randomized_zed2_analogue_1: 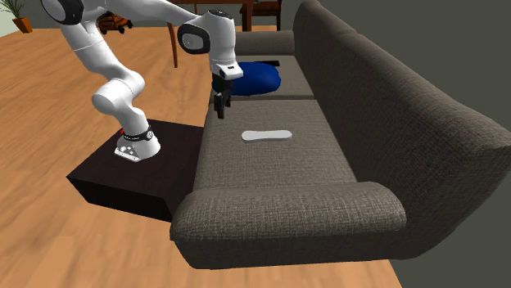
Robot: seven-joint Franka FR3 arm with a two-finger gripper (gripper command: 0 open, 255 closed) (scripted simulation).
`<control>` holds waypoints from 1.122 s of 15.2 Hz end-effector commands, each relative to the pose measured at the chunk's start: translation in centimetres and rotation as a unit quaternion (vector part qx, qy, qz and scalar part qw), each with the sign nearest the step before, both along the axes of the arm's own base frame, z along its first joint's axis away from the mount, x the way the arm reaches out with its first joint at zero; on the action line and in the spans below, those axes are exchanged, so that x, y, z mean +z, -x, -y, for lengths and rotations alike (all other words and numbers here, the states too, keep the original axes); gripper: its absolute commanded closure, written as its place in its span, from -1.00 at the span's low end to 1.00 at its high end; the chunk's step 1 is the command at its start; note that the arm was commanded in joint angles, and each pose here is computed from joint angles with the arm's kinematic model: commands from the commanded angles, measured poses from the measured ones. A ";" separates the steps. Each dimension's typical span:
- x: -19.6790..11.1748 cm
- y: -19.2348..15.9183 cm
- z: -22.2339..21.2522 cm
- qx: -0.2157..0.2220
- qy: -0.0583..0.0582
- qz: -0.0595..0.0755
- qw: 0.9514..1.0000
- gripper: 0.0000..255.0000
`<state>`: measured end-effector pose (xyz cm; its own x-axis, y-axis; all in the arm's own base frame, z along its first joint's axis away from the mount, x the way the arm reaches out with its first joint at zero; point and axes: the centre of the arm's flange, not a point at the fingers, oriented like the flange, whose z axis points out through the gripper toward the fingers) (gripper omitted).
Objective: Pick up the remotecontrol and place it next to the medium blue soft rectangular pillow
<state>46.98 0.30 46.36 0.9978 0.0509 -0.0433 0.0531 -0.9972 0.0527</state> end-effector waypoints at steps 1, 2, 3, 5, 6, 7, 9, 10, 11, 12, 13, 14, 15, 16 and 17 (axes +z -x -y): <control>-1.5 -2.4 -0.7 0.015 -0.003 0.003 1.000 -1.00; -2.2 -3.5 -1.0 0.021 -0.004 0.004 1.000 -1.00; -2.8 -4.5 -1.3 0.028 -0.005 0.006 1.000 -1.00; -4.1 -6.6 -1.9 0.042 -0.008 0.008 0.999 -1.00; -4.7 -7.6 -2.3 0.049 -0.009 0.009 0.999 -1.00; -5.4 -8.7 -2.6 0.056 -0.011 0.011 0.998 -1.00; -6.6 -10.7 -3.4 0.070 -0.013 0.013 0.997 -1.00; -7.2 -11.8 -3.8 0.077 -0.014 0.014 0.997 -1.00; -7.9 -12.8 -4.2 0.084 -0.016 0.016 0.996 -1.00; -8.5 -13.8 -4.7 0.091 -0.017 0.017 0.996 -1.00; -9.1 -14.8 -5.1 0.097 -0.018 0.018 0.995 -1.00; -9.3 -15.2 -5.3 0.100 -0.019 0.019 0.995 -1.00; -9.8 -15.2 -5.3 0.100 -0.019 0.019 0.995 -1.00; -10.4 -15.2 -5.3 0.100 -0.019 0.019 0.995 -1.00; -10.9 -15.2 -5.3 0.100 -0.019 0.019 0.995 -1.00</control>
